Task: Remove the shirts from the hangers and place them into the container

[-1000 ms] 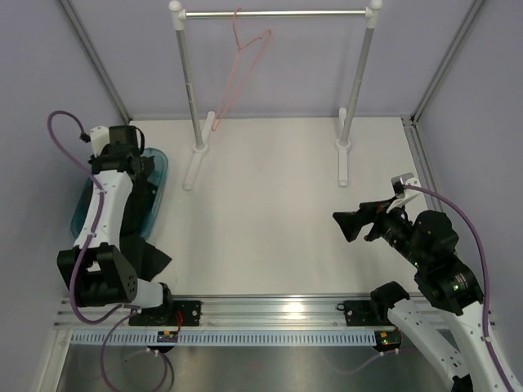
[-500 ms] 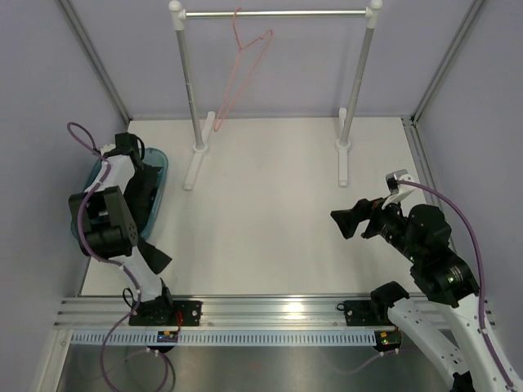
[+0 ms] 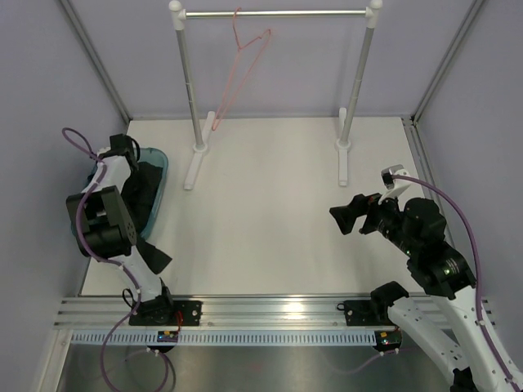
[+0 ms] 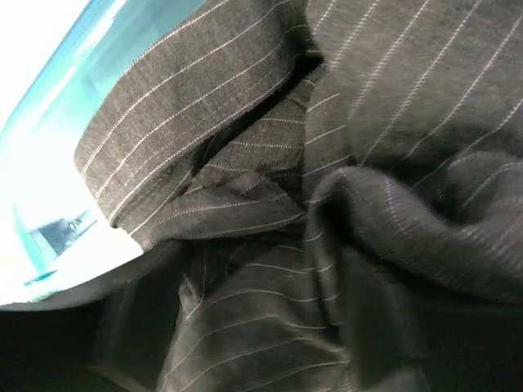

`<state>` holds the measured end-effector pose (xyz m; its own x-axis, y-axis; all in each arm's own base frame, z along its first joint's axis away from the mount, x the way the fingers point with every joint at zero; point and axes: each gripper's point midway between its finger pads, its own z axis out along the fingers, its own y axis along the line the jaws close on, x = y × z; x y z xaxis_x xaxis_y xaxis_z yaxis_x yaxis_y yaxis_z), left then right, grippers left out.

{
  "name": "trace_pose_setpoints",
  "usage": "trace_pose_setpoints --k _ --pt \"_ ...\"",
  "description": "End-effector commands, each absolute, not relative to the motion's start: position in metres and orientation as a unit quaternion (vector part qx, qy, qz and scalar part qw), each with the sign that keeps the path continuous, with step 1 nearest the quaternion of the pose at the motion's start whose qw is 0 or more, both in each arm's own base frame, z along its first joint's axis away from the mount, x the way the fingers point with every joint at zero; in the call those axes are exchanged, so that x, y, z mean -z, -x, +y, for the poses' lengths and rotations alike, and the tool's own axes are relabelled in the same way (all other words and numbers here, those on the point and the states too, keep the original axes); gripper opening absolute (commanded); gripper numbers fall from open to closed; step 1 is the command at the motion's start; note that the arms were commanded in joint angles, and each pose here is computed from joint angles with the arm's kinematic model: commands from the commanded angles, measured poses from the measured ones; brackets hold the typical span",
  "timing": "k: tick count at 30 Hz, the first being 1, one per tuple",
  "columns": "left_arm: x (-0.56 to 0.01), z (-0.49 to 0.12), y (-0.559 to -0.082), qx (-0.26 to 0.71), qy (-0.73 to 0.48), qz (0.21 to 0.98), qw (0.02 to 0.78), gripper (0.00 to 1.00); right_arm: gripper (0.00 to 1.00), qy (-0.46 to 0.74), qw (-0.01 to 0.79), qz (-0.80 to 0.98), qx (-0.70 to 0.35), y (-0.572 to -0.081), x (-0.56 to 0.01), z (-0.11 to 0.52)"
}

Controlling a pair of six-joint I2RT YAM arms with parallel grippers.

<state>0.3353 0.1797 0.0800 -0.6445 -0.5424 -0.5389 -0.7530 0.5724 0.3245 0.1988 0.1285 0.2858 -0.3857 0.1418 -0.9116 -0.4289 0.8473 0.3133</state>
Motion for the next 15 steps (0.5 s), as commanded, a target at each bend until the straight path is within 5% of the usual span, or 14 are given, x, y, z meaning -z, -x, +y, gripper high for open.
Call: trace_pose_setpoints --k 1,3,9,15 --pt "-0.14 0.176 -0.347 -0.235 0.398 0.84 0.284 0.9 0.99 0.11 0.577 0.764 -0.266 -0.198 -0.31 0.131" --pt "-0.168 0.174 -0.341 -0.229 0.4 0.832 0.309 0.99 1.0 0.113 0.581 0.759 -0.271 -0.197 -0.311 0.132" --pt "-0.21 0.154 -0.302 -0.201 0.409 0.82 0.346 0.99 0.99 0.125 0.576 0.755 -0.287 -0.193 -0.308 0.138" --pt "-0.179 0.134 -0.235 -0.202 0.416 0.827 0.32 0.99 0.99 0.13 0.573 0.75 -0.304 -0.187 -0.308 0.142"
